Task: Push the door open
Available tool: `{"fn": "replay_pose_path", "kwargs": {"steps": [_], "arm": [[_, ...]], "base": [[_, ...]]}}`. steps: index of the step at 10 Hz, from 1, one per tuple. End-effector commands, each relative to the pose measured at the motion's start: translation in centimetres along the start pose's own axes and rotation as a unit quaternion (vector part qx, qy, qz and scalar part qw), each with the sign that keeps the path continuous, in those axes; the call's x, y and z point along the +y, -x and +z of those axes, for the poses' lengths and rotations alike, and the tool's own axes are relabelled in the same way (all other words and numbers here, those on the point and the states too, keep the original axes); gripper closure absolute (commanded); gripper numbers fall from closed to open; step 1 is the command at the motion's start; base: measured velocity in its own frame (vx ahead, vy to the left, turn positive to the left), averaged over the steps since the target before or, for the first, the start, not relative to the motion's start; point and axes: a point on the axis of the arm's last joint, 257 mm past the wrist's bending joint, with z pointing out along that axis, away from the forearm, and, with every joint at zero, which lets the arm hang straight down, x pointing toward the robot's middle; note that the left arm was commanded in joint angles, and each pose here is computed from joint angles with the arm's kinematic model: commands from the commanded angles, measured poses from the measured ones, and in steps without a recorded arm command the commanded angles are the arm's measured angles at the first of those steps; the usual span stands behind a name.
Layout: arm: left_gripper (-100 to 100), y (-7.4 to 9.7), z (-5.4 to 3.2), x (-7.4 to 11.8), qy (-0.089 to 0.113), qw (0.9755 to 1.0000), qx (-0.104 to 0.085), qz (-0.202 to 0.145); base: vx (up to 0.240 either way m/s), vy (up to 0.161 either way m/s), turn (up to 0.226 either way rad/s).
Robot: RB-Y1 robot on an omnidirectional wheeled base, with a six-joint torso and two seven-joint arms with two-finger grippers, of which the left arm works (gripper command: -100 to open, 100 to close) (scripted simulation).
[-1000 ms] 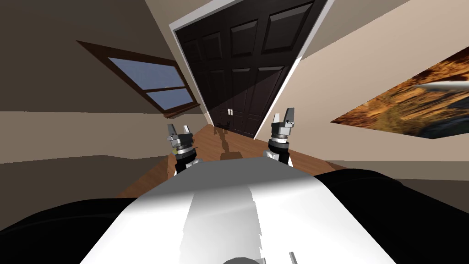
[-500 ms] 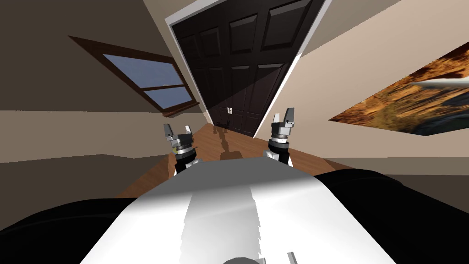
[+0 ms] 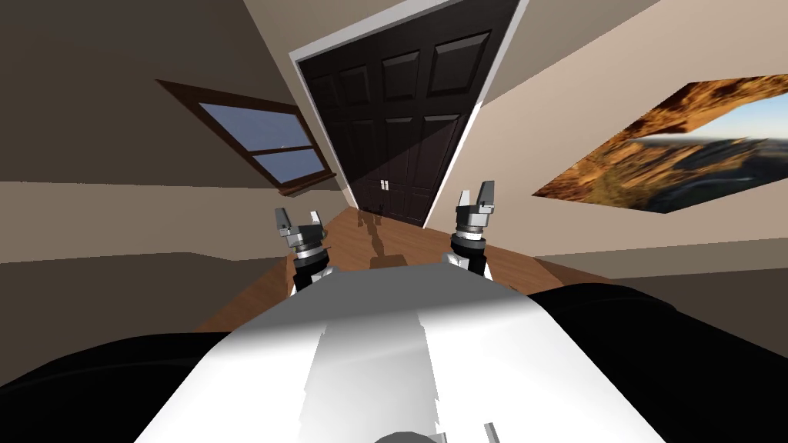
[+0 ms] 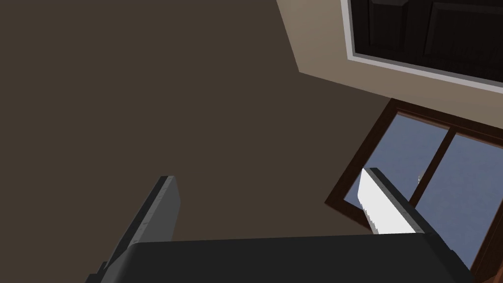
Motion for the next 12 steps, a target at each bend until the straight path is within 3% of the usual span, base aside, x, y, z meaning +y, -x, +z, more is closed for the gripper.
{"fn": "replay_pose_path", "kwargs": {"steps": [1,8,12], "arm": [[-100,0.2,-0.02,0.1,0.001,1.0000,0.000,0.003],[-100,2.0,-0.05,0.8,0.007,0.9994,-0.003,0.033],[-100,4.1,-0.08,1.5,0.013,0.9978,-0.009,0.065]], "base": [[-0.233,0.011,-0.052],[-0.200,0.016,-0.091],[-0.203,0.016,-0.185]]}}
